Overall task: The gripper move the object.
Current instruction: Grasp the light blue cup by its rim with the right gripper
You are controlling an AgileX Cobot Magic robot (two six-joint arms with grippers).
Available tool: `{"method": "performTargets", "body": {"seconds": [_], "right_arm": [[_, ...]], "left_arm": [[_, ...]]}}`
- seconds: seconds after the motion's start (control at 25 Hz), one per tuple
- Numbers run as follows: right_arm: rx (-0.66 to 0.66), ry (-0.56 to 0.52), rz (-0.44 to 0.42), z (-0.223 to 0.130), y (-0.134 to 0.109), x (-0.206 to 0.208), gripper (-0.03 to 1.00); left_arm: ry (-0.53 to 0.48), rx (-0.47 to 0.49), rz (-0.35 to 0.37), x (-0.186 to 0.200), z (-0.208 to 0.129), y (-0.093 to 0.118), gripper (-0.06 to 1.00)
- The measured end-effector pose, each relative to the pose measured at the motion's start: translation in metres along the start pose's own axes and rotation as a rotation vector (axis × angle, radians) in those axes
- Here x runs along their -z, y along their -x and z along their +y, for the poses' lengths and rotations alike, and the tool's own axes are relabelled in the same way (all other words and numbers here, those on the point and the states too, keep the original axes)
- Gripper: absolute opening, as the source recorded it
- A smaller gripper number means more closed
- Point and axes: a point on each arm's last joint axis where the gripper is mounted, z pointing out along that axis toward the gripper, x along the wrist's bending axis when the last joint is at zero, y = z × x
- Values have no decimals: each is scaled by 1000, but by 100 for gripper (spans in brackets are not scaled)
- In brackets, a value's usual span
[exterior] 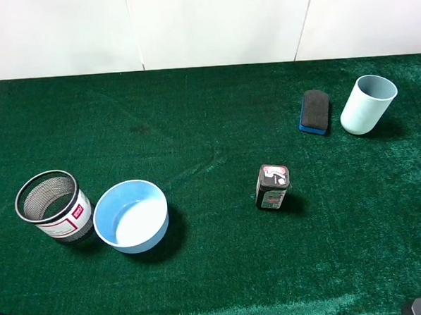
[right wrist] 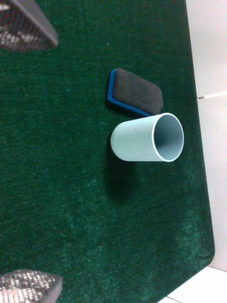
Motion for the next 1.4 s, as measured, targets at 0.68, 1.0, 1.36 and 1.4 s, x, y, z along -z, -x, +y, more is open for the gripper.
{"method": "performTargets", "body": {"seconds": [0.68,1.0,1.36,1.4], "right_arm": [[0,-10,1,1,0,-1,69],[-4,-139,7,14,-2,-19,69],[-18,-229,25,53,-5,-33,69],[-22,-240,29,56,-5,-35,69]], "left_arm": [[0,0,0,0,0,0,99],[0,0,0,0,0,0,99],[0,0,0,0,0,0,99],[0,0,0,0,0,0,99]]}}
